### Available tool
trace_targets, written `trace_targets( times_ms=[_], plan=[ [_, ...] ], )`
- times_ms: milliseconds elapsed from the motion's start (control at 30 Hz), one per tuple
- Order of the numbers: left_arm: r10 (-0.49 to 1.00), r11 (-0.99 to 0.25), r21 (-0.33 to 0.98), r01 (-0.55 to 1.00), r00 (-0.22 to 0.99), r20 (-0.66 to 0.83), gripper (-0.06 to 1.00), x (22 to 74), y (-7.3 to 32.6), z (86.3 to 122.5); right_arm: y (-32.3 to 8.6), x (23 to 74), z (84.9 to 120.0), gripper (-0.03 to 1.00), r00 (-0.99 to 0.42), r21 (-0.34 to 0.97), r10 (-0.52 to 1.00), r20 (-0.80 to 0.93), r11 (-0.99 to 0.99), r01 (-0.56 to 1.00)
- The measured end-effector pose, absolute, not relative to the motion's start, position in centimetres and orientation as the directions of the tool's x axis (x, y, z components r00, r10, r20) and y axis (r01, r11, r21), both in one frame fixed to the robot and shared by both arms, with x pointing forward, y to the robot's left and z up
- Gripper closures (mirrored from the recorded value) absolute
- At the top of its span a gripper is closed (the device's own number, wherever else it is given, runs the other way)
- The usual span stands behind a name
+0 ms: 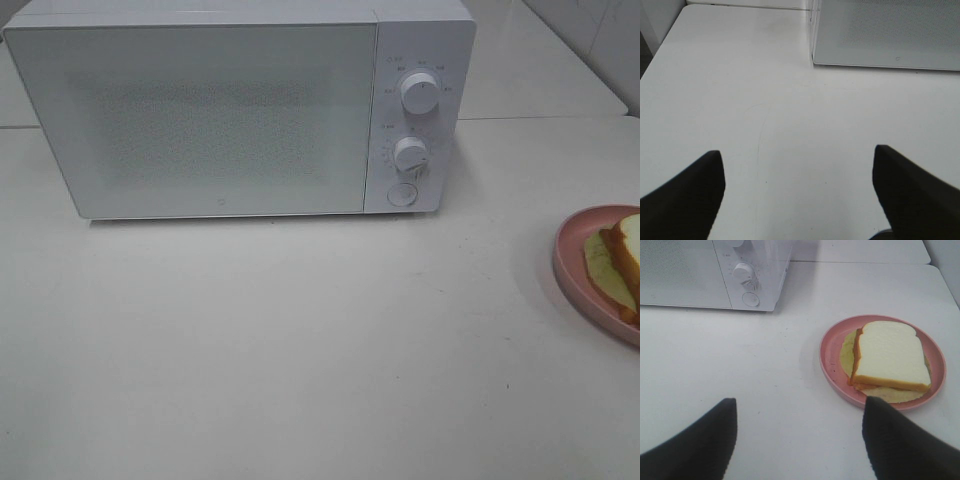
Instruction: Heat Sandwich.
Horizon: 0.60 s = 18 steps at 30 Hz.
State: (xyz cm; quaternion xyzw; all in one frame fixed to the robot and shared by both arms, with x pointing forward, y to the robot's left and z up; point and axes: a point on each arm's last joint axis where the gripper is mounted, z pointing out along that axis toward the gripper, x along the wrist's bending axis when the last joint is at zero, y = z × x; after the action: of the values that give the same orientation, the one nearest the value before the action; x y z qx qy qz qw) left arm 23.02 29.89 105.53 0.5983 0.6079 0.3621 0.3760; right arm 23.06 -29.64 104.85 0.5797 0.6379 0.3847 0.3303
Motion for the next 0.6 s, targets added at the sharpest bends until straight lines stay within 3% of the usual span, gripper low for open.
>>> trace_targets(
  times_ms=[600],
  plan=[
    [1.0,0.021,0.89,0.455,-0.003,-0.022,0.18,23.02,29.91,105.53,-29.64,23.06,104.85,0.27,-0.11,0.874,0.994,0.025,0.032,0.485]
  ],
)
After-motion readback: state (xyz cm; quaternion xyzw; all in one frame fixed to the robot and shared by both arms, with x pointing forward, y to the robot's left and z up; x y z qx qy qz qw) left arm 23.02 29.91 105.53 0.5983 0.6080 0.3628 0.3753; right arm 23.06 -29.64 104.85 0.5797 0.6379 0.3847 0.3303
